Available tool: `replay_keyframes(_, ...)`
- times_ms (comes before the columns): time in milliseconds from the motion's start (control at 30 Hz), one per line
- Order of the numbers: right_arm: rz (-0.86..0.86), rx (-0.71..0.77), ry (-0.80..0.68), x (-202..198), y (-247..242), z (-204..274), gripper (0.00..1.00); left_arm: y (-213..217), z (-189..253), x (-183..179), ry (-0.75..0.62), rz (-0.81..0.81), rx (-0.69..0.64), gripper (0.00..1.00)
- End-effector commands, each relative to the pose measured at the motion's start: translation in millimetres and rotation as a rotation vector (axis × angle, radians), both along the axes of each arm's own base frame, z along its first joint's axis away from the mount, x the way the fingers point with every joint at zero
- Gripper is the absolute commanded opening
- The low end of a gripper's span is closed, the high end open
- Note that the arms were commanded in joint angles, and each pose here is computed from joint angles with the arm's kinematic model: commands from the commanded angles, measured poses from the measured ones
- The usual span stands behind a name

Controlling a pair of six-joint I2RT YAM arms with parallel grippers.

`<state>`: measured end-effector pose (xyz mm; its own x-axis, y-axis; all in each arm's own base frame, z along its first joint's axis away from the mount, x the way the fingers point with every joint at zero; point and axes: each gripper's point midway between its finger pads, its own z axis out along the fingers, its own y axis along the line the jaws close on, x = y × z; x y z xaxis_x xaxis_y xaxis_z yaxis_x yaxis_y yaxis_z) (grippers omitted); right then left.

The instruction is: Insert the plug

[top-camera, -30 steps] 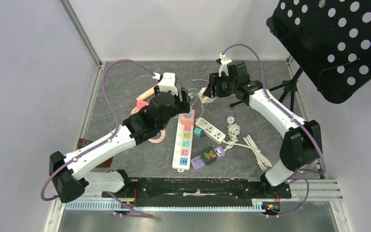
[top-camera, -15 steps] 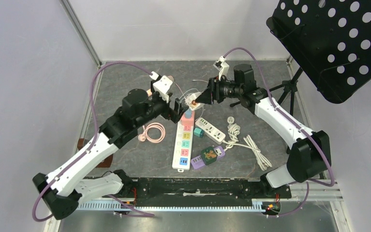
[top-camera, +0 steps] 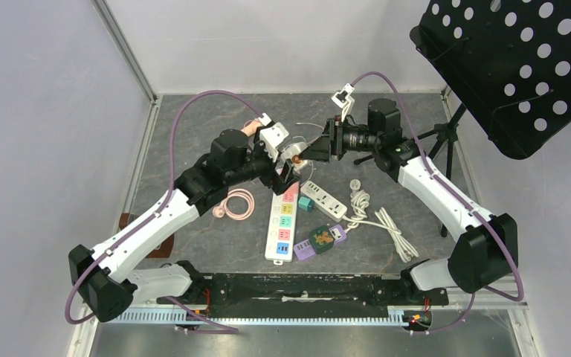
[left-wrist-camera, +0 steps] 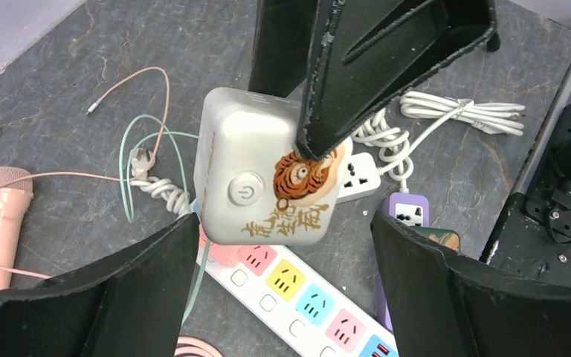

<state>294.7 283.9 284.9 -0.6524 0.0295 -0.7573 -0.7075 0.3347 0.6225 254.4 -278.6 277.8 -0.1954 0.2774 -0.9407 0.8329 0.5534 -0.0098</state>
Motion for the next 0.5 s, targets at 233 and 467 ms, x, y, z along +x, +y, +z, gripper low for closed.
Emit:
replay_keyframes(233,0.063,0.057,-0.014,-20,13,22,0.28,-13,21,24,-0.097,0.021,-0.028,0.86)
replay_keyframes(467,0.054,0.038,0.037,-18,14,17,0.39,-16,10,24,-0.055,0.022,-0.027,0.21)
